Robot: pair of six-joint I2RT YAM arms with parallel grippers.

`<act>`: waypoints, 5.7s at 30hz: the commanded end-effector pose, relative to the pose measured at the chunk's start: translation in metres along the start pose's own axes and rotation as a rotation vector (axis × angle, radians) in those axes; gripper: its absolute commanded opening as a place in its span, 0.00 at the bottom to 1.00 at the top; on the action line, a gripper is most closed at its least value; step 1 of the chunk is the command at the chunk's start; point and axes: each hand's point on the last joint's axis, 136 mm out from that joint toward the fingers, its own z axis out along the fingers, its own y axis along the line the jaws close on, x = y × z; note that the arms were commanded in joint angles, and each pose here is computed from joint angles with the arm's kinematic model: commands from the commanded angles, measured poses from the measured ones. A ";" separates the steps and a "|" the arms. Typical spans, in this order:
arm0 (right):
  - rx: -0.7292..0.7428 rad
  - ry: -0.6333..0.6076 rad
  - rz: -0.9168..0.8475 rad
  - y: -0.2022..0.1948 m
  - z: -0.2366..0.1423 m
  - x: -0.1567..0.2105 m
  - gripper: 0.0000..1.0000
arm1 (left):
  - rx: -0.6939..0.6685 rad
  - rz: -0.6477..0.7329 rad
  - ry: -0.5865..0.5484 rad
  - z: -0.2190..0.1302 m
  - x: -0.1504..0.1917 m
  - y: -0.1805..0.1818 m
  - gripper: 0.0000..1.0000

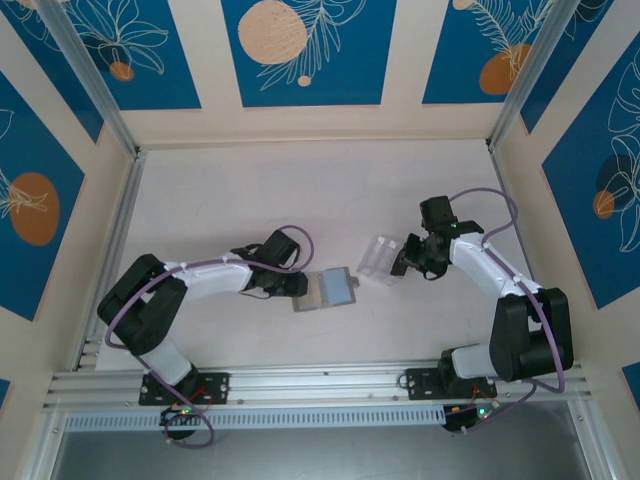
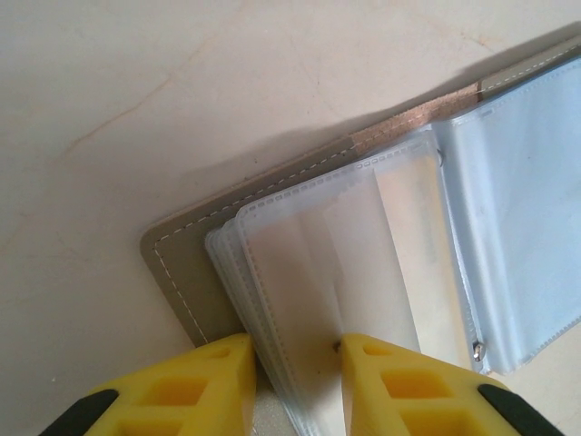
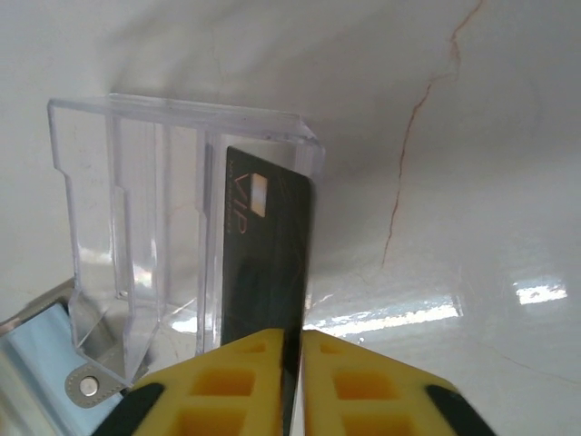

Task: Put the credit cards into the card holder
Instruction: Pick up the credit card from the storage box, then insert the credit card into the card slot.

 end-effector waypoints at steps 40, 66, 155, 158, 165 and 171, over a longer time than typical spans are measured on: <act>-0.039 -0.084 -0.182 0.046 -0.051 -0.007 0.00 | -0.085 -0.027 0.113 0.019 0.032 0.025 0.27; -0.616 -0.008 -0.563 0.191 0.033 0.105 0.00 | -0.099 -0.014 0.135 0.017 0.038 0.027 0.22; -0.662 0.066 -0.257 0.148 0.058 0.114 0.00 | -0.106 -0.029 0.165 0.021 0.047 0.031 0.20; -0.694 0.067 -0.231 0.149 0.054 0.110 0.00 | -0.102 -0.031 0.165 0.020 0.048 0.032 0.16; -0.711 0.073 -0.224 0.153 0.054 0.110 0.00 | -0.102 -0.034 0.165 0.020 0.050 0.033 0.16; -0.661 0.055 -0.238 0.147 0.061 0.111 0.00 | -0.104 -0.035 0.168 0.020 0.051 0.033 0.15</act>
